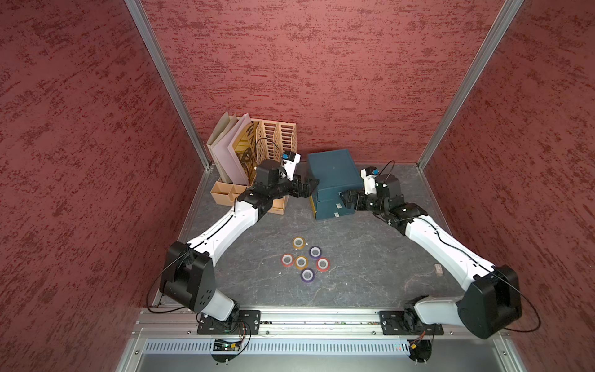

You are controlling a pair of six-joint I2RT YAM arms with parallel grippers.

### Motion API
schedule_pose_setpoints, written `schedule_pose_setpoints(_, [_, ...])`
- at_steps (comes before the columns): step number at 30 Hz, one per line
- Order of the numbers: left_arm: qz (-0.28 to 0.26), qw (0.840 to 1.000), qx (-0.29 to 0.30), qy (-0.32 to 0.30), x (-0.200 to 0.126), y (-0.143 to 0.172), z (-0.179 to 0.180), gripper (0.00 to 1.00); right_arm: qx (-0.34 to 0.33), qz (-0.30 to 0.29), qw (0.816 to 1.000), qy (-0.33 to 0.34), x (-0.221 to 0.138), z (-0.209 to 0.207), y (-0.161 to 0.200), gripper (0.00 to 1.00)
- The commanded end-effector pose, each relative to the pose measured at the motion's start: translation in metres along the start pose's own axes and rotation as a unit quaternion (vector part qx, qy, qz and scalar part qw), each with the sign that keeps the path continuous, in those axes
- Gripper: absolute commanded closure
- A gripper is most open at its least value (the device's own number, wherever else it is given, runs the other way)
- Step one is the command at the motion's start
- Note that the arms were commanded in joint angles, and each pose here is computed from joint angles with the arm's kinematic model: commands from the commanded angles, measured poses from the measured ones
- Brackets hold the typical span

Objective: Place the transparent tape into the drawer according to color
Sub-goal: Move the storage box to the center of the board, then open the drawer in the storage box.

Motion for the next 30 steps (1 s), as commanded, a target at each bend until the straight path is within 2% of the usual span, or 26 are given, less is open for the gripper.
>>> schedule_pose_setpoints(1, [0.010,0.999,-0.028,-0.014,0.010,-0.015,0.006,0.00,0.041,-0.025,0.999,0.002,0.004,0.002,-0.002,0.01])
schedule_pose_setpoints(11, [0.081,0.992,-0.078,-0.051,0.046,-0.001,0.022,0.02,0.086,-0.058,0.995,0.000,0.009,0.004,0.005,0.04])
schedule_pose_setpoints(17, [0.095,0.988,-0.107,-0.061,0.062,0.007,0.033,0.15,0.095,-0.064,0.993,-0.007,0.017,0.006,0.001,0.07])
schedule_pose_setpoints(24, [0.097,0.987,-0.112,-0.055,0.074,0.009,0.035,0.26,0.122,-0.068,0.990,-0.025,0.027,0.010,-0.003,0.18])
schedule_pose_setpoints(30, [0.104,0.987,-0.109,-0.060,0.078,0.012,0.040,0.31,0.145,-0.076,0.986,-0.039,0.037,0.011,-0.004,0.26])
Point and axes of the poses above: each gripper's point midway between its finger pads, its own x axis out along the fingers, its own z axis along the line the jaws close on, y = z × x, the point moved 1 cm from there along -x, back along the fingers, and after that the axes turned 8 degrees about -x, right-handed, at the moved point
